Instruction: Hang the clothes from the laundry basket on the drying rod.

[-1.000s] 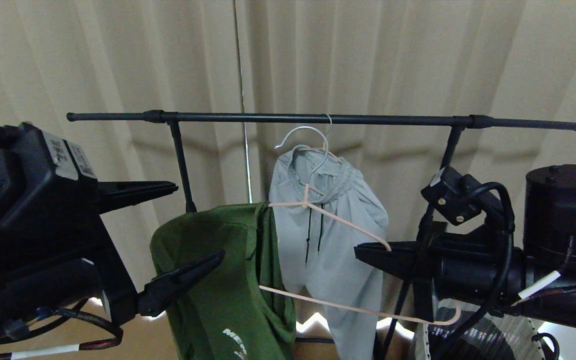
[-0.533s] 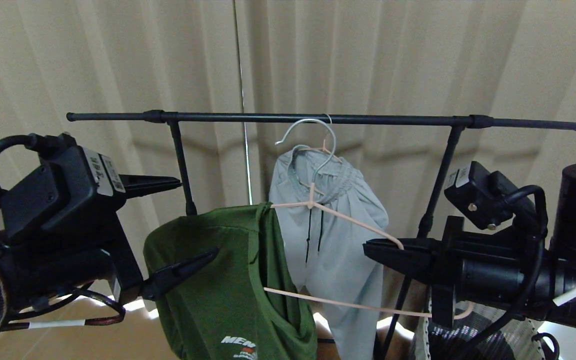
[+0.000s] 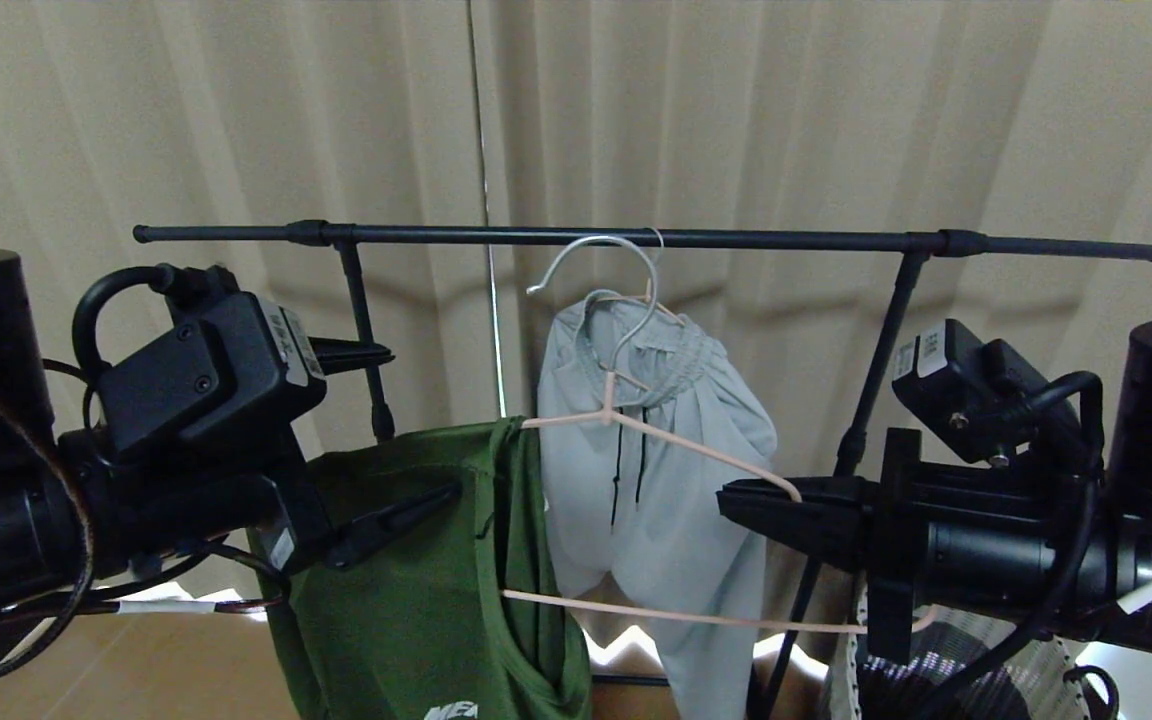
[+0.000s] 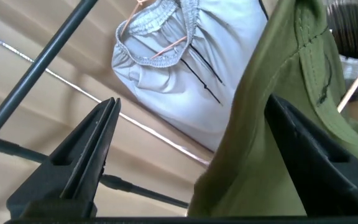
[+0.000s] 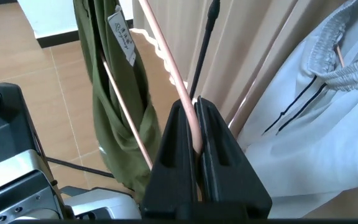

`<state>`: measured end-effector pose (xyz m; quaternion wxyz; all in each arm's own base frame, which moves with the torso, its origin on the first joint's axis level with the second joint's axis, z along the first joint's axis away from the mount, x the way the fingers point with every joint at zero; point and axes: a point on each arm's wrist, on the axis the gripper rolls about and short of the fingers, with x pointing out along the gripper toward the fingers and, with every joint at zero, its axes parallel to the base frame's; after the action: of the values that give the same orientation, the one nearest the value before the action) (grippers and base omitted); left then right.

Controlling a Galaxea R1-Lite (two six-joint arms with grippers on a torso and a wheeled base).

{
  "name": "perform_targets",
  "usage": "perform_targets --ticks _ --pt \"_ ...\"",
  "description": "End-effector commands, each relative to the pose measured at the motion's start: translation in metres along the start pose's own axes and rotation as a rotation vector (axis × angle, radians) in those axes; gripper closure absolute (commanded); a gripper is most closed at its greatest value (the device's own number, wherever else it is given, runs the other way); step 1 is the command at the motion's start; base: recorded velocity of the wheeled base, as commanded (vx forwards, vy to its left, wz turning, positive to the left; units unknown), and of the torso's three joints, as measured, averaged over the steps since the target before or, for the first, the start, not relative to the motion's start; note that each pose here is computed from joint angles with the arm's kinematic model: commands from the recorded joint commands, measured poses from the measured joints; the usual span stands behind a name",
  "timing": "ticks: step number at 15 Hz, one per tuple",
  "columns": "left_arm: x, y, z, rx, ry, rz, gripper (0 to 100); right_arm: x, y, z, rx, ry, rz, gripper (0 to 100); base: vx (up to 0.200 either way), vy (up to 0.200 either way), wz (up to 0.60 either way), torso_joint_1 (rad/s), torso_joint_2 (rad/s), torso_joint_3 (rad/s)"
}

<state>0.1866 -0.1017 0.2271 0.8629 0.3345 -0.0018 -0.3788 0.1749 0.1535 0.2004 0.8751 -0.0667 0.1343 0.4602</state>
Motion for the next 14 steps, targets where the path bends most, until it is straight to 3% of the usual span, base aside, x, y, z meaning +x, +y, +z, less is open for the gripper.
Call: perform_targets --ticks 1,2,14 --pt "0.0027 -0.0002 -0.0015 -0.001 0.007 -0.005 0 0.0 0.0008 -0.0008 -0.002 0.002 0.005 100 0.0 0.0 0.0 0.0 0.0 0.0" --pt "0.0027 -0.0002 -0.0015 -0.001 0.007 -0.005 100 0.0007 0.0021 -0.001 -0.005 0.004 0.011 100 0.0 0.0 0.0 0.0 0.0 0.0" --pt "0.0019 -0.0007 -0.0024 -0.002 0.009 0.001 100 0.0007 0.0019 0.0002 -0.008 0.001 0.008 100 0.0 0.0 0.0 0.0 0.0 0.0"
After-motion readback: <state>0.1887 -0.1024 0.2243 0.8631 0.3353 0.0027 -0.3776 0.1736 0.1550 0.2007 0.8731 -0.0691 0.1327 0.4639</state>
